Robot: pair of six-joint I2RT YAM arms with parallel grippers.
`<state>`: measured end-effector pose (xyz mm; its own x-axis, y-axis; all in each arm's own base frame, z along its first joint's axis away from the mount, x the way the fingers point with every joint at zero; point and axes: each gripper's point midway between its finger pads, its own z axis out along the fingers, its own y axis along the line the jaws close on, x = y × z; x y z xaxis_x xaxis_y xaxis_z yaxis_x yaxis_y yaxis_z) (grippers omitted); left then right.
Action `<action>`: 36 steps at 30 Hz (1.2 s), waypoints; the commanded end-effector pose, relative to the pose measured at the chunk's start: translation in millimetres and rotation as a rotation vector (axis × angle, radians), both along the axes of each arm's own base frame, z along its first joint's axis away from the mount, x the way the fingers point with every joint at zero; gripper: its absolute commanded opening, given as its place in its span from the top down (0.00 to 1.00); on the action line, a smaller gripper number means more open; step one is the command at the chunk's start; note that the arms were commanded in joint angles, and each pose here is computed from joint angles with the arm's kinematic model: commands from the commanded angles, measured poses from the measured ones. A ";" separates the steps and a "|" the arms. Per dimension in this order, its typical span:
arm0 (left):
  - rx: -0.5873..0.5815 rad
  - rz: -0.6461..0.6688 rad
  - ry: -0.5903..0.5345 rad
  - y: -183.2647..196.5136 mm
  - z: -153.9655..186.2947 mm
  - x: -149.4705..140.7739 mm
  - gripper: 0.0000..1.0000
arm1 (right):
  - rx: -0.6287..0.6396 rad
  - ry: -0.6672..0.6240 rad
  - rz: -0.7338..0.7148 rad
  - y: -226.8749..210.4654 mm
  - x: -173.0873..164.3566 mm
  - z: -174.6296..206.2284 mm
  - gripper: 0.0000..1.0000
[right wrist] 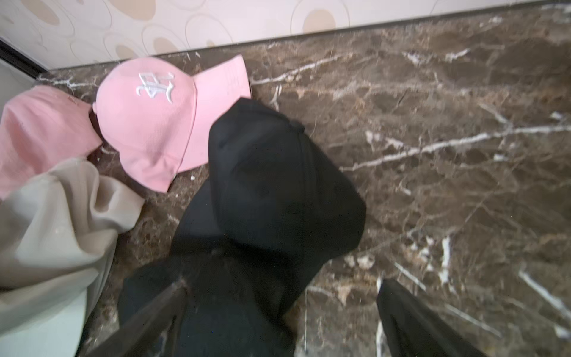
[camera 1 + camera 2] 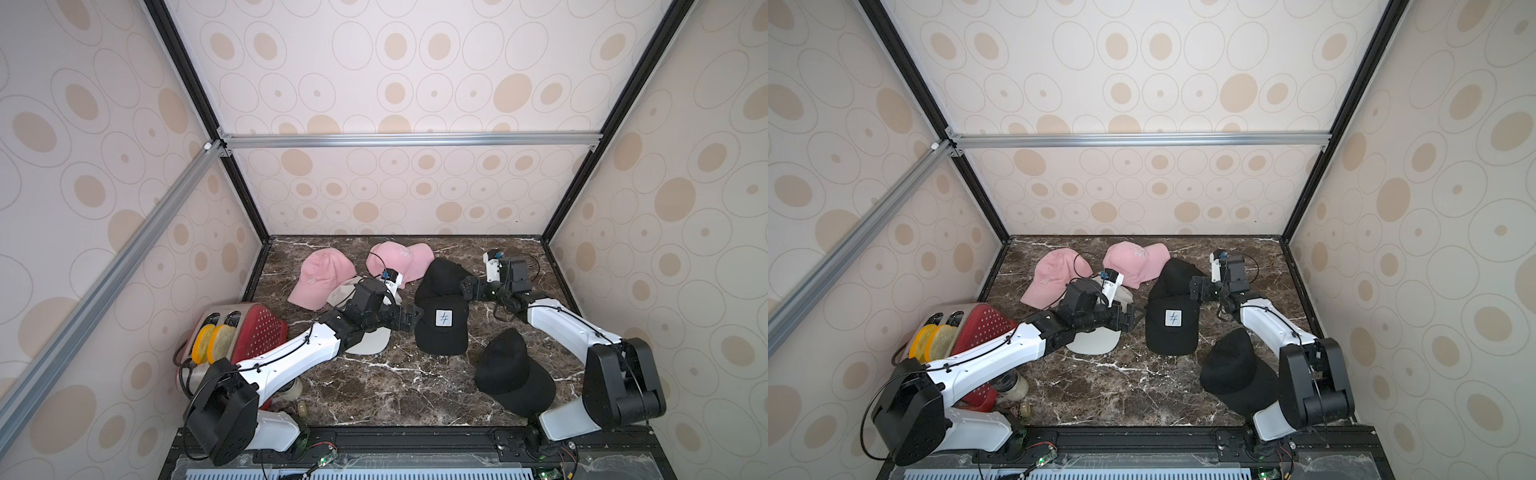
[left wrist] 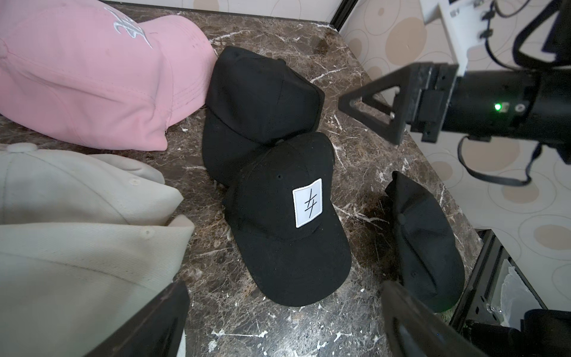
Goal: Stack the baseball caps by color
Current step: Move the baseball cap to the center of the board, then pick up the baseball cap from the center of the board.
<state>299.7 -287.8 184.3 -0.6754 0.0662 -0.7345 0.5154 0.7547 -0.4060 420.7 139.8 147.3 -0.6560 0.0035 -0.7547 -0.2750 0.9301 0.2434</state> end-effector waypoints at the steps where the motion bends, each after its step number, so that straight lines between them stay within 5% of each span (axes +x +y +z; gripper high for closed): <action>1: -0.007 -0.017 0.002 -4.8 6.7 -3.3 0.01 | 0.062 -0.066 0.092 -4.7 23.8 11.4 0.01; 6: 0.016 -0.002 0.000 -1.2 4.7 -1.6 0.01 | 0.016 -0.047 0.344 4.2 30.6 11.9 0.05; 13: 0.034 0.010 0.001 0.1 2.7 1.5 0.01 | -0.138 -0.042 0.402 -6.0 36.3 4.0 0.07; 36: 0.055 -0.020 -0.009 1.1 5.5 -2.9 0.01 | 0.110 0.283 0.604 38.0 83.0 -35.4 0.17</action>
<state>296.6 -280.0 168.8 -0.6998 0.1135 -0.7053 0.4980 0.7853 -0.3679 520.1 169.8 116.6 -0.6892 -0.3688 -0.6238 -0.6725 0.6459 0.3612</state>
